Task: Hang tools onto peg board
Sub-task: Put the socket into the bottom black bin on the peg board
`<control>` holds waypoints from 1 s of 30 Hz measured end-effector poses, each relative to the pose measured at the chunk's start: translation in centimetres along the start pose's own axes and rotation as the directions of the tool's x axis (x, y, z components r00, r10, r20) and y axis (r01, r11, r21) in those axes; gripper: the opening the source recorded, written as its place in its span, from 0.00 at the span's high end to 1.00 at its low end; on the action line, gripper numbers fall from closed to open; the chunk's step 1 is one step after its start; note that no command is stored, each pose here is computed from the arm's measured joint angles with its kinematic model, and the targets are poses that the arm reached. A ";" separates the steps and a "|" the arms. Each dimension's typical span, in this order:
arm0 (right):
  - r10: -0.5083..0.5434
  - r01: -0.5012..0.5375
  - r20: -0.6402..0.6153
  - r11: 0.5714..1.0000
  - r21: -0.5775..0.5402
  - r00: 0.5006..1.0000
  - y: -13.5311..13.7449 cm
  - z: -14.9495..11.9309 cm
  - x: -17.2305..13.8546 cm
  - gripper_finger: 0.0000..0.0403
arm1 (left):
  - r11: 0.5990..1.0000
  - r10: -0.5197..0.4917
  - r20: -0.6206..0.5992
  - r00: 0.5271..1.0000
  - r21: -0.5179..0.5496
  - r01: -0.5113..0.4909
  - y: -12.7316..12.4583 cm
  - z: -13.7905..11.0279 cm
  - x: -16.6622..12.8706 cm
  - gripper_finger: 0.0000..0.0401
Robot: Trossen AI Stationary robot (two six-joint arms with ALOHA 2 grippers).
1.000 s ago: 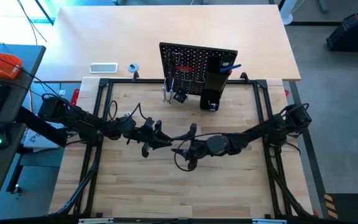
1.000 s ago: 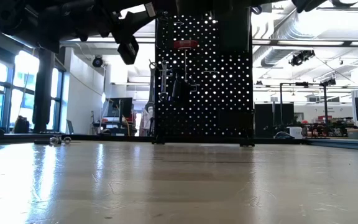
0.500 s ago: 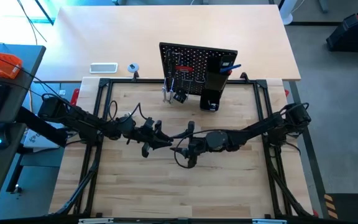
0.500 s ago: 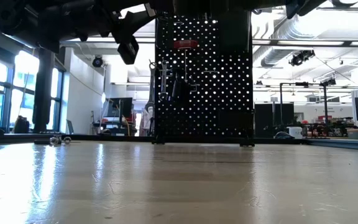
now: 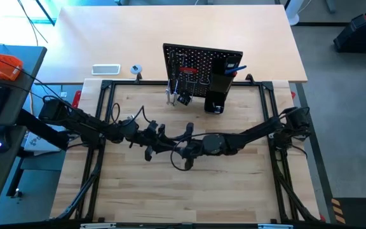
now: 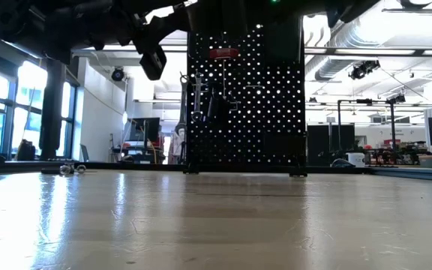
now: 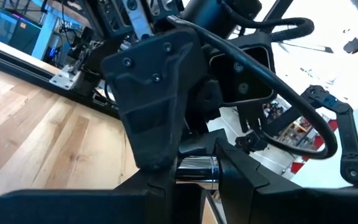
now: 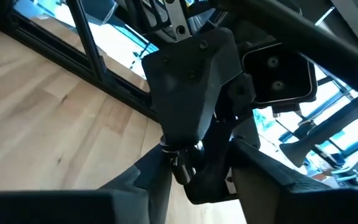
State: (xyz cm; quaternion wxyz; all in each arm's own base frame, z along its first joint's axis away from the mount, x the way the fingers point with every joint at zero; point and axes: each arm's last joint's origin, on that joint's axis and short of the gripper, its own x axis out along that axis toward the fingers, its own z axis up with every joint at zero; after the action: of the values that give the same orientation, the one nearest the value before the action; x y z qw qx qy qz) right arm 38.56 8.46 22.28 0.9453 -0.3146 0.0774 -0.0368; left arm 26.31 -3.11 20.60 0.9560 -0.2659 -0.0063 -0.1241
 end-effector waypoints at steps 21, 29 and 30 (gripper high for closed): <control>-0.053 0.052 -0.050 0.998 -0.036 0.997 1.0 0.6 -0.5 0.74 | 1.000 0.002 0.012 1.000 0.020 -0.003 0.1 0.2 0.1 0.81; -0.080 0.078 -0.067 0.996 -0.033 0.995 0.9 0.5 -0.5 0.75 | 0.999 0.012 0.019 1.000 0.045 -0.013 0.2 0.3 0.0 0.81; -0.084 0.082 -0.070 0.996 -0.032 0.994 0.9 0.5 -0.5 0.75 | 0.999 0.014 0.020 1.000 0.046 -0.015 0.3 0.3 0.0 0.81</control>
State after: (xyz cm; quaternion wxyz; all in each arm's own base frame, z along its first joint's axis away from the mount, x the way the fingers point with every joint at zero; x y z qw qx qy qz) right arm 38.16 9.56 22.18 0.9349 -0.3297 0.0986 -0.0863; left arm 26.42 -2.71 20.75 0.9626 -0.2450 -0.0166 -0.1143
